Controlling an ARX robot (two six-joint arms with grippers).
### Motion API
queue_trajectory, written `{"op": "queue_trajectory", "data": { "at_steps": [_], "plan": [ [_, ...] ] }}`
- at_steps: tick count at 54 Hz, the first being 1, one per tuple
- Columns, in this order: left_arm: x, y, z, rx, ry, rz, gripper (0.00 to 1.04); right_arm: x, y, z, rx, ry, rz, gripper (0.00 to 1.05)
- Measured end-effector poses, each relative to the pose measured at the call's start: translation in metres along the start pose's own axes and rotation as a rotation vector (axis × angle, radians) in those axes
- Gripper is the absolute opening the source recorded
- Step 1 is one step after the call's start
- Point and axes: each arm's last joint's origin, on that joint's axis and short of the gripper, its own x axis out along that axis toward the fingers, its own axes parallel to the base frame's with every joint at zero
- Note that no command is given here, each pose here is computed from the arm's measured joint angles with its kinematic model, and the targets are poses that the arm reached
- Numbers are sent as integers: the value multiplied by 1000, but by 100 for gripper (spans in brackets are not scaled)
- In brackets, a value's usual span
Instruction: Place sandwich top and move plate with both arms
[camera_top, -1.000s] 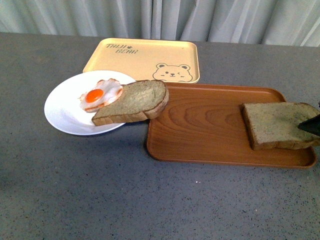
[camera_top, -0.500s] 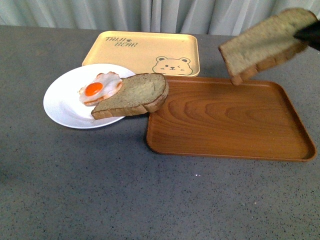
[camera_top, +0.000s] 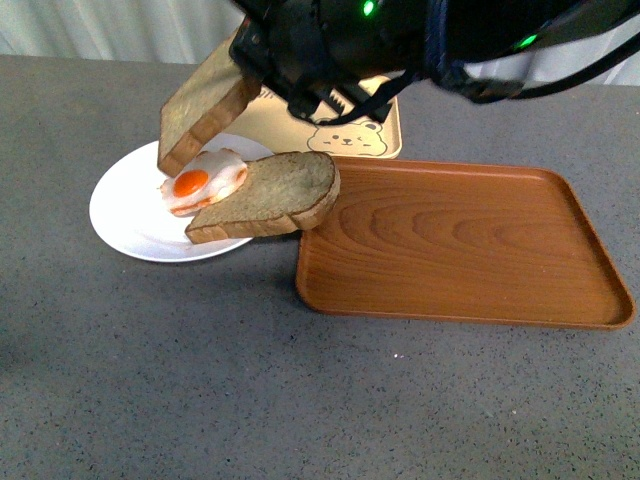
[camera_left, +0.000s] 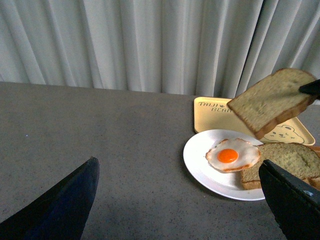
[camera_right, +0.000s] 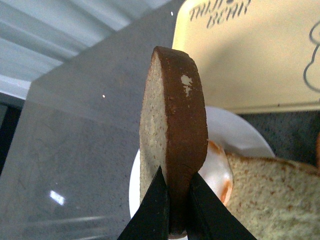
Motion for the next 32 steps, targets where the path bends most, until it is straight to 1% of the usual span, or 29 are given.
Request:
{"op": "queue_trajectory", "data": {
  "at_steps": [6, 10, 11, 14, 15, 17, 21, 22, 24, 25, 29, 30, 32],
  "plan": [
    [0, 0, 0, 0, 0, 0, 96, 9, -12, -26, -3, 56, -48, 3],
    [0, 0, 0, 0, 0, 0, 96, 9, -20, -35, -4, 80, -73, 3],
    [0, 0, 0, 0, 0, 0, 96, 9, -23, -38, -5, 87, -81, 4],
    [0, 0, 0, 0, 0, 0, 96, 7, -30, -42, -4, 98, -100, 17],
    [0, 0, 0, 0, 0, 0, 96, 6, -33, -43, -3, 100, -107, 24],
    [0, 0, 0, 0, 0, 0, 96, 4, -35, -43, -3, 97, -107, 30],
    [0, 0, 0, 0, 0, 0, 96, -5, -39, -38, -13, 60, -114, 47],
    [0, 0, 0, 0, 0, 0, 96, -10, -39, -33, -20, 30, -113, 53],
    [0, 0, 0, 0, 0, 0, 96, -17, -38, -27, -31, -5, -110, 60],
    [0, 0, 0, 0, 0, 0, 96, -23, -38, -21, -38, -39, -104, 65],
    [0, 0, 0, 0, 0, 0, 96, -38, -36, -7, -58, -115, -94, 76],
    [0, 0, 0, 0, 0, 0, 96, -46, -36, 0, -67, -153, -91, 81],
    [0, 0, 0, 0, 0, 0, 96, -57, -37, 9, -83, -199, -89, 88]
  ]
}}
